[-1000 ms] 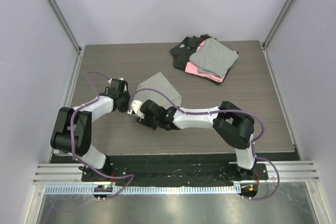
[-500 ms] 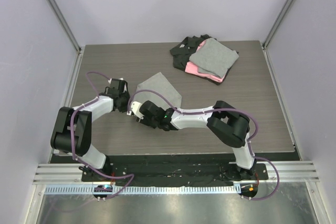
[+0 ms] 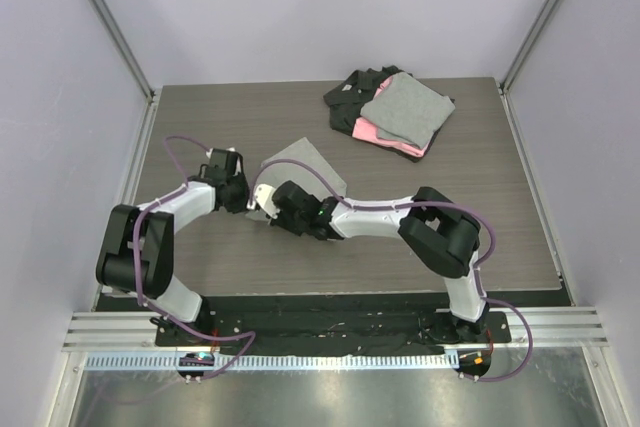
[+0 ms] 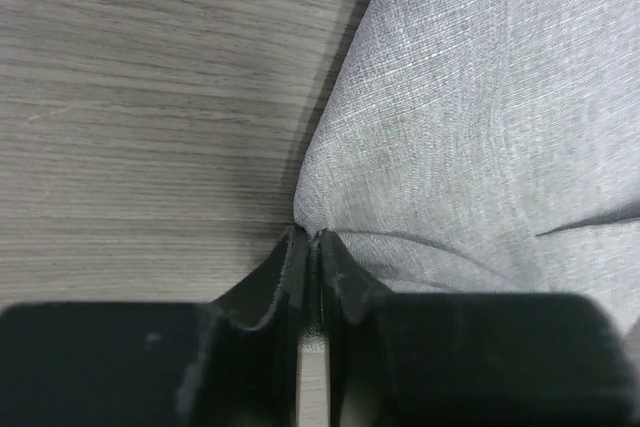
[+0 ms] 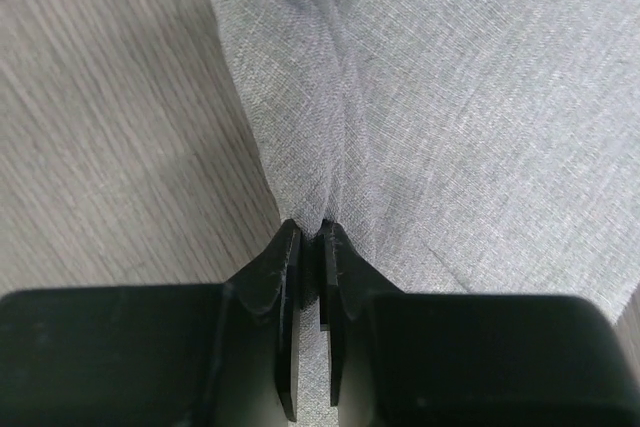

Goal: Fold the napkin, place the utensils inside, and roll it up
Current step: Roll the napkin with the utensil

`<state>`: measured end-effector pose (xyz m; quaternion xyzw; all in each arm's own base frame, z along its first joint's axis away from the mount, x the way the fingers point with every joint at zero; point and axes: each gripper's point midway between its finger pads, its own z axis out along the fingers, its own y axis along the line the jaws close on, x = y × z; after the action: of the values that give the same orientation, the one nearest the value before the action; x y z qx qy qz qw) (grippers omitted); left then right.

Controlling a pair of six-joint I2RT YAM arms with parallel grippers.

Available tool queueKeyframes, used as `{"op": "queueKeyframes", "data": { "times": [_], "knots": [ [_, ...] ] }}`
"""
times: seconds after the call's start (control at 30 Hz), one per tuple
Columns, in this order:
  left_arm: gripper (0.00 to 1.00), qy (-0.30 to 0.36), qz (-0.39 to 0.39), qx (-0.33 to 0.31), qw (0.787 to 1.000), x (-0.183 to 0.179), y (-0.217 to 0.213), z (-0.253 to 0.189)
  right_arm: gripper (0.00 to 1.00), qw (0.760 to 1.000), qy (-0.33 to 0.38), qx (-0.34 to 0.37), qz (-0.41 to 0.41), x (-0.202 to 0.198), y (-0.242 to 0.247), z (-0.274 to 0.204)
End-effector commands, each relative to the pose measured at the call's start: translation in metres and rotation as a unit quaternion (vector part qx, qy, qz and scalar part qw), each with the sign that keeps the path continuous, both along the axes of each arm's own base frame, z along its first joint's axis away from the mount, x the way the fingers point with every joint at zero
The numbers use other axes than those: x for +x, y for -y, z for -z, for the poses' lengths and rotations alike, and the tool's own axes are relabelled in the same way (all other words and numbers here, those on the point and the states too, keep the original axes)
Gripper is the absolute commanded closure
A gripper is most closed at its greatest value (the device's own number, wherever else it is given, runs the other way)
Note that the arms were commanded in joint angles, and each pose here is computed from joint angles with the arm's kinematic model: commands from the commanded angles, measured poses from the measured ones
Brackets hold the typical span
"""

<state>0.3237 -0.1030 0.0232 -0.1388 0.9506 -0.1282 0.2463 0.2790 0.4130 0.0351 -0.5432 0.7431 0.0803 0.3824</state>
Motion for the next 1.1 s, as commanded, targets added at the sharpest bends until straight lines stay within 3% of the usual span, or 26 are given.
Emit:
{"op": "queueKeyframes", "data": {
  "times": [0.0, 0.27, 0.43, 0.6, 0.73, 1.07],
  "knots": [
    [0.78, 0.044, -0.012, -0.007, 0.999, 0.020, -0.002, -0.035, 0.92, 0.987, -0.147, -0.053, -0.040, -0.058, 0.025, 0.038],
    [0.44, 0.078, -0.076, 0.012, 0.994, 0.019, -0.032, -0.052, 0.96, 0.968, -0.240, -0.040, -0.060, -0.082, 0.020, 0.034],
    [0.37, 0.099, -0.090, -0.003, 0.991, 0.000, -0.035, -0.051, 0.96, 0.957, -0.282, -0.021, -0.065, -0.082, 0.014, 0.022],
    [0.24, 0.142, -0.059, -0.080, 0.985, -0.023, -0.012, -0.060, 0.96, 0.958, -0.279, -0.018, -0.058, -0.072, 0.015, 0.019],
    [0.23, 0.144, -0.064, -0.102, 0.982, -0.036, -0.009, -0.056, 0.96, 0.959, -0.278, -0.017, -0.054, -0.067, 0.016, 0.019],
    [0.36, 0.099, -0.059, -0.106, 0.988, -0.043, -0.005, -0.029, 0.96, 0.959, -0.280, -0.013, -0.048, -0.063, 0.017, 0.018]
  ]
}}
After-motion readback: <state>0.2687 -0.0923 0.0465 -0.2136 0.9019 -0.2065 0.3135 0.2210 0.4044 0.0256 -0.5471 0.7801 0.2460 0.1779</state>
